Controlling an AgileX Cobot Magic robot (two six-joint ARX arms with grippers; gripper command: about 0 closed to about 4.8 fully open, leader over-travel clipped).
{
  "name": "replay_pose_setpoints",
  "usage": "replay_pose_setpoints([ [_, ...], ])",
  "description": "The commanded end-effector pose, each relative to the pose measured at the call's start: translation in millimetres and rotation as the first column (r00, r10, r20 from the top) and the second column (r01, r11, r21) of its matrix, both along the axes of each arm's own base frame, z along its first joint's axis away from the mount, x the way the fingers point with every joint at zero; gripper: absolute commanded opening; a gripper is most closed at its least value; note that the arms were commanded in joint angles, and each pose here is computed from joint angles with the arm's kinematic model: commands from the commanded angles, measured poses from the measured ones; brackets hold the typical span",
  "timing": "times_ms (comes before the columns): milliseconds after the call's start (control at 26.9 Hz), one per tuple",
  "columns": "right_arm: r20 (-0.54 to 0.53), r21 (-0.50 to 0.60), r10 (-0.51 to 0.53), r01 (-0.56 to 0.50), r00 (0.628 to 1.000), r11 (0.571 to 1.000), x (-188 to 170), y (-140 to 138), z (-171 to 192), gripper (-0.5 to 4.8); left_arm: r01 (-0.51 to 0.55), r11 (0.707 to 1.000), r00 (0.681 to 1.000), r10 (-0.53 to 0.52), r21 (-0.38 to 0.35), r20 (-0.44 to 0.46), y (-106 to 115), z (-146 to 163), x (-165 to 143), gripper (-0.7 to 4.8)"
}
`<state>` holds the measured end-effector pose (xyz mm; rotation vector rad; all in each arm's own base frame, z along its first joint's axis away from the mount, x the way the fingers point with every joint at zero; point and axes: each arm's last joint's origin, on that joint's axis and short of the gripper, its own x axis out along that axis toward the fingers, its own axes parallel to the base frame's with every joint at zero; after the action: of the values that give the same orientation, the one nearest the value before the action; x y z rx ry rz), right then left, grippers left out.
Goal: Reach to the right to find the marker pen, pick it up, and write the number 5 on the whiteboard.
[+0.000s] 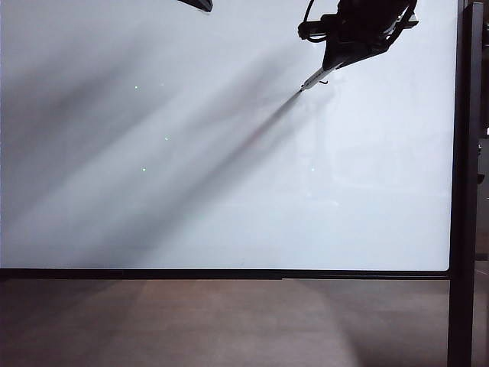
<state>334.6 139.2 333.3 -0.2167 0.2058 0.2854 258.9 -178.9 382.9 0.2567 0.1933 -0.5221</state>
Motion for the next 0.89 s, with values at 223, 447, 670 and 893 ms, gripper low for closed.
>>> replay_pose_setpoints([
  [223, -0.021, -0.013, -0.004, 0.004, 1.000, 1.000, 4.7, 1.9, -6.8, -0.06, 0.001, 1.000, 1.000, -0.001, 0.004, 0.017, 0.4, 3.1, -0.6, -0.05],
  [447, -0.053, -0.027, -0.008, 0.006, 0.999, 1.000, 7.8, 2.8, -14.4, -0.06, 0.001, 1.000, 1.000, -0.001, 0.008, 0.011, 0.5, 2.4, -0.8, -0.05],
  [670, -0.066, -0.037, -0.023, 0.021, 0.998, 0.999, 10.3, 2.4, -18.7, -0.06, 0.001, 1.000, 1.000, -0.001, 0.013, 0.004, 0.6, 1.6, -0.9, -0.05],
  [893, -0.068, -0.039, -0.027, 0.024, 0.997, 0.999, 11.9, 2.1, -20.4, -0.06, 0.001, 1.000, 1.000, -0.001, 0.014, 0.002, 0.6, 1.4, -1.0, -0.05],
])
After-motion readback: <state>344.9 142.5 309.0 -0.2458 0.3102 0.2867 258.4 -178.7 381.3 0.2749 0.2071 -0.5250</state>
